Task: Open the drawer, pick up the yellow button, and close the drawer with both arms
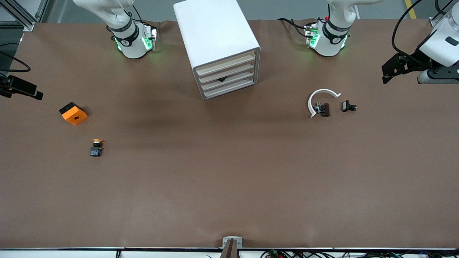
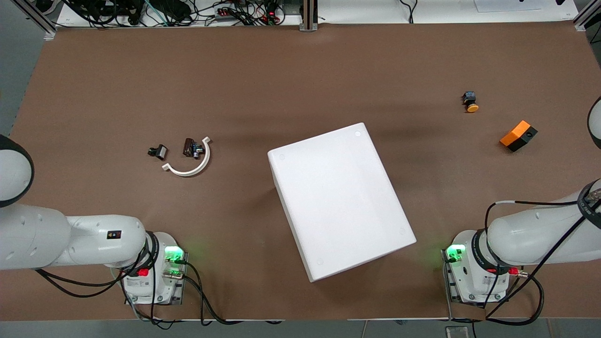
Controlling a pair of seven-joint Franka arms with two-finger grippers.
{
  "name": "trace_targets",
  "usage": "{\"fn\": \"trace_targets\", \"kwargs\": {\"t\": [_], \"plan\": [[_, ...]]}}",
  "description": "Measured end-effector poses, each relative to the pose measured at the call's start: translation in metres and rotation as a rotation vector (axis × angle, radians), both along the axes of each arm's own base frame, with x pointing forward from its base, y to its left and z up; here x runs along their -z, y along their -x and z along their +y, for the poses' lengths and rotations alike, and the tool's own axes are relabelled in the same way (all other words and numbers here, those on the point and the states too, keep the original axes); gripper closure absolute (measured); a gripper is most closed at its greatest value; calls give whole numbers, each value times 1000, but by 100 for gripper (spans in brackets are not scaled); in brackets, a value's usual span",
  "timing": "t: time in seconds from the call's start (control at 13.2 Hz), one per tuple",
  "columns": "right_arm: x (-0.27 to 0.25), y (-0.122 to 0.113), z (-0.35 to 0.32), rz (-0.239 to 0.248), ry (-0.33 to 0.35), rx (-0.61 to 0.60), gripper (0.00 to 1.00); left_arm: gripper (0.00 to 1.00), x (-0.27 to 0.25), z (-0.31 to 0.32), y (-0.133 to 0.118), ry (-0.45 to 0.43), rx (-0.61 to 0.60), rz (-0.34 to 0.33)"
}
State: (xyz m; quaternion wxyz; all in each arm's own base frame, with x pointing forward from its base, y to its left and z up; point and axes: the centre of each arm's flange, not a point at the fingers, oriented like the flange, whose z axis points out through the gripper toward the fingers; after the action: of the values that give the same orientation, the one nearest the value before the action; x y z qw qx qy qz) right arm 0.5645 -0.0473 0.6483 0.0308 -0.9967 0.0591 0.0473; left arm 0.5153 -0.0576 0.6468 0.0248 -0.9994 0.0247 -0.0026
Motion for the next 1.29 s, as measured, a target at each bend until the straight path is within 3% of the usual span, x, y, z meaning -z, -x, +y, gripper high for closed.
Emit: {"fn": "trace_targets", "kwargs": {"t": [0.68, 1.29], "plan": [[-6, 46, 15, -55, -18, -27, 0, 0, -2, 3, -2, 34, -12, -3], [-10, 50, 13, -71, 37, -31, 0, 0, -5, 3, -7, 37, -11, -9]]}}
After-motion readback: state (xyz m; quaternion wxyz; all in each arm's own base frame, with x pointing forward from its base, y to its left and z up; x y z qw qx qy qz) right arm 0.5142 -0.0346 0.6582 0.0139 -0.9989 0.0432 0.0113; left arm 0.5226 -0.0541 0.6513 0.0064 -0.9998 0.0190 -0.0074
